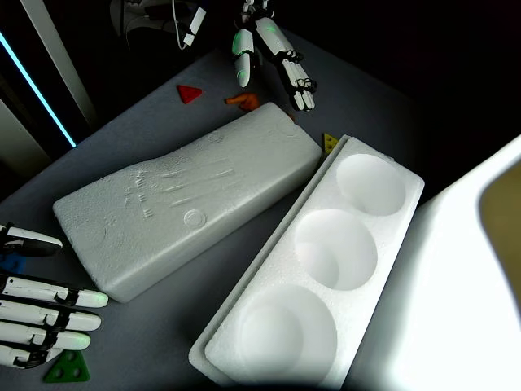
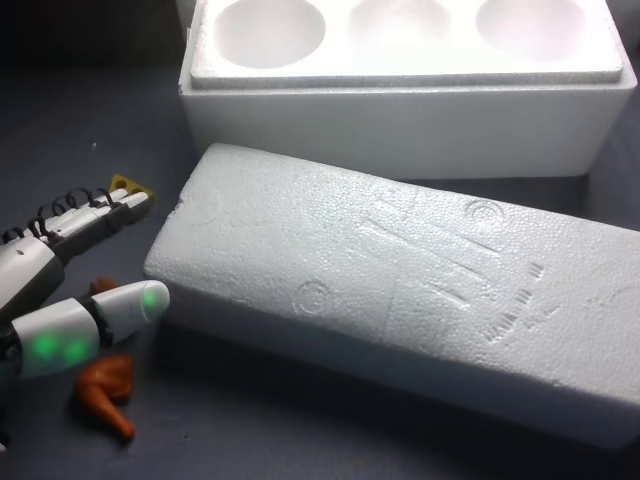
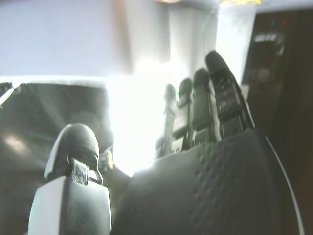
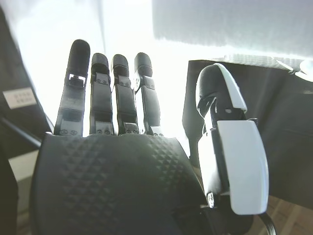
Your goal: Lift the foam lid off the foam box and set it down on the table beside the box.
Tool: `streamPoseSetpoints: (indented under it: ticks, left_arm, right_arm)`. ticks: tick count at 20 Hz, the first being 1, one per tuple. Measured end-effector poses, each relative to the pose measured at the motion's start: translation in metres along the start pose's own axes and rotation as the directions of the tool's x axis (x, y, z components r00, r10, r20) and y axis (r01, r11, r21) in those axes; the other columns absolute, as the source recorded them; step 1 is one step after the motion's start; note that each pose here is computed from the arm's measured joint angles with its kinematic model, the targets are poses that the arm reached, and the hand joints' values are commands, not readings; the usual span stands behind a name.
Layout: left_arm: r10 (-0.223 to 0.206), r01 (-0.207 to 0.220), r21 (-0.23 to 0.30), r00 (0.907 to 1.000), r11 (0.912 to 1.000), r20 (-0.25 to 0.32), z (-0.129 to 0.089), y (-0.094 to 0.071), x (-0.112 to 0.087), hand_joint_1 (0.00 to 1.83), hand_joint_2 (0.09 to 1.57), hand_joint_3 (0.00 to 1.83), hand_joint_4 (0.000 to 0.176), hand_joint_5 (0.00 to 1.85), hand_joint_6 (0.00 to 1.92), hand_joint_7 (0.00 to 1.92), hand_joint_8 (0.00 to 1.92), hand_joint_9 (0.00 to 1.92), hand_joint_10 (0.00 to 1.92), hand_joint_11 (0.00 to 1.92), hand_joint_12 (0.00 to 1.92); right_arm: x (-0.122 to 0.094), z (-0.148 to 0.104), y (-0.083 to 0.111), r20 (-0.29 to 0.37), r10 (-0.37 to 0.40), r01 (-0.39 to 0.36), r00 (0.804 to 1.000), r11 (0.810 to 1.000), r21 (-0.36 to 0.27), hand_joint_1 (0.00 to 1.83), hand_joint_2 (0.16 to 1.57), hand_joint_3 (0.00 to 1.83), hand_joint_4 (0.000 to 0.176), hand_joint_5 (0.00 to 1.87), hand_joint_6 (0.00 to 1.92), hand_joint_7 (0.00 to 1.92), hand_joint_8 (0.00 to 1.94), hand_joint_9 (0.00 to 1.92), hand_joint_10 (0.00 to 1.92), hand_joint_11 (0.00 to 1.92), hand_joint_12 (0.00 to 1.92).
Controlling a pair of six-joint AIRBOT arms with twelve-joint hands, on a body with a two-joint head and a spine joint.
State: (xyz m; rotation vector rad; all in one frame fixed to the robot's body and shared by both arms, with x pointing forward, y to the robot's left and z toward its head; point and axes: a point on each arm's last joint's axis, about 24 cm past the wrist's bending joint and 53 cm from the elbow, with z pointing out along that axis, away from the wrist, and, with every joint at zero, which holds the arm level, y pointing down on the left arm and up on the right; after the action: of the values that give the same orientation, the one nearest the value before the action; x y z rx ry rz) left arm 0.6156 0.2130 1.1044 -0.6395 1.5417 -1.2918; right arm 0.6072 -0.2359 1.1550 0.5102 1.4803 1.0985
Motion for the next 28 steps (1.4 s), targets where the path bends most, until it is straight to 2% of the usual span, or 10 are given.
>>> streamPoseSetpoints:
  ticks: [1, 4, 6, 12, 14, 17, 24, 25, 26, 28]
  left_arm:
    - [-0.005, 0.005, -0.002, 0.9999, 1.0, 0.011, -0.001, -0.001, -0.002, 0.23, 1.15, 0.0, 0.019, 0.0, 0.0, 0.0, 0.0, 0.0, 0.0, 0.0, 0.01]
    - [0.035, -0.037, 0.056, 0.9989, 0.9978, 0.032, -0.004, -0.023, -0.014, 0.22, 1.14, 0.0, 0.042, 0.0, 0.0, 0.0, 0.0, 0.0, 0.0, 0.0, 0.0]
    - [0.059, -0.064, 0.1, 0.9969, 0.9929, 0.052, -0.006, -0.039, -0.023, 0.19, 1.12, 0.0, 0.086, 0.0, 0.0, 0.0, 0.0, 0.0, 0.0, 0.0, 0.0]
    - [0.157, -0.167, 0.275, 0.9859, 0.9467, 0.056, 0.018, -0.1, -0.035, 0.22, 1.2, 0.01, 0.05, 0.0, 0.0, 0.0, 0.0, 0.0, 0.0, 0.07, 0.04]
    - [0.191, -0.196, 0.313, 0.9804, 0.9291, 0.048, 0.029, -0.115, -0.035, 0.23, 1.21, 0.0, 0.048, 0.01, 0.0, 0.0, 0.0, 0.0, 0.0, 0.0, 0.3]
    - [0.232, -0.228, 0.363, 0.9722, 0.9037, 0.032, 0.048, -0.136, -0.031, 0.22, 1.2, 0.0, 0.058, 0.01, 0.0, 0.0, 0.0, 0.0, 0.0, 0.0, 0.34]
    - [0.277, -0.244, 0.401, 0.9606, 0.8829, -0.026, 0.07, -0.15, -0.011, 0.28, 1.2, 0.0, 0.036, 0.05, 0.01, 0.0, 0.0, 0.0, 0.0, 0.0, 0.15]
    - [0.269, -0.236, 0.403, 0.9629, 0.8843, -0.026, 0.072, -0.15, -0.011, 0.31, 1.2, 0.0, 0.027, 0.06, 0.01, 0.0, 0.0, 0.0, 0.0, 0.0, 0.12]
    - [0.264, -0.23, 0.402, 0.9641, 0.8861, -0.03, 0.073, -0.149, -0.009, 0.33, 1.2, 0.0, 0.025, 0.07, 0.01, 0.0, 0.0, 0.0, 0.0, 0.0, 0.08]
    - [0.262, -0.225, 0.398, 0.9642, 0.8896, -0.041, 0.076, -0.148, -0.005, 0.32, 1.18, 0.0, 0.033, 0.06, 0.0, 0.0, 0.0, 0.0, 0.0, 0.0, 0.0]
  right_arm:
    - [-0.001, 0.0, 0.0, 0.003, 0.0, 0.0, 1.0, 1.0, 0.0, 0.4, 1.24, 0.0, 0.0, 0.0, 0.11, 0.06, 0.0, 0.0, 0.02, 0.0, 0.11]
    - [-0.013, -0.002, 0.012, 0.019, -0.026, 0.027, 0.999, 0.999, -0.023, 0.38, 1.24, 0.0, 0.0, 0.0, 0.0, 0.0, 0.0, 0.0, 0.0, 0.01, 0.0]
    - [-0.024, -0.004, 0.032, 0.043, -0.056, 0.059, 0.998, 0.995, -0.077, 0.31, 1.27, 0.01, 0.0, 0.0, 0.0, 0.0, 0.0, 0.0, 0.0, 0.0, 0.0]
    - [-0.044, 0.0, 0.084, 0.105, -0.136, 0.157, 0.985, 0.96, -0.23, 0.29, 1.29, 0.01, 0.043, 0.0, 0.0, 0.0, 0.0, 0.0, 0.0, 0.04, 0.02]
    - [-0.05, 0.006, 0.091, 0.122, -0.15, 0.176, 0.981, 0.952, -0.25, 0.29, 1.32, 0.0, 0.032, 0.0, 0.0, 0.0, 0.0, 0.0, 0.0, 0.0, 0.4]
    - [-0.053, 0.019, 0.111, 0.135, -0.177, 0.21, 0.975, 0.93, -0.301, 0.34, 1.37, 0.0, 0.013, 0.0, 0.0, 0.0, 0.0, 0.0, 0.0, 0.0, 0.1]
    - [-0.027, 0.04, 0.115, 0.066, -0.195, 0.206, 0.979, 0.924, -0.321, 0.27, 1.3, 0.0, 0.0, 0.0, 0.0, 0.0, 0.0, 0.0, 0.0, 0.0, 0.0]
    - [-0.027, 0.04, 0.113, 0.064, -0.197, 0.207, 0.978, 0.926, -0.316, 0.28, 1.28, 0.0, 0.026, 0.0, 0.0, 0.0, 0.0, 0.0, 0.0, 0.0, 0.45]
    - [-0.026, 0.041, 0.112, 0.063, -0.198, 0.208, 0.978, 0.926, -0.314, 0.29, 1.27, 0.0, 0.038, 0.0, 0.0, 0.0, 0.0, 0.0, 0.0, 0.0, 1.24]
    - [-0.026, 0.041, 0.111, 0.06, -0.199, 0.208, 0.978, 0.927, -0.311, 0.28, 1.3, 0.0, 0.022, 0.0, 0.0, 0.0, 0.0, 0.0, 0.0, 0.0, 1.05]
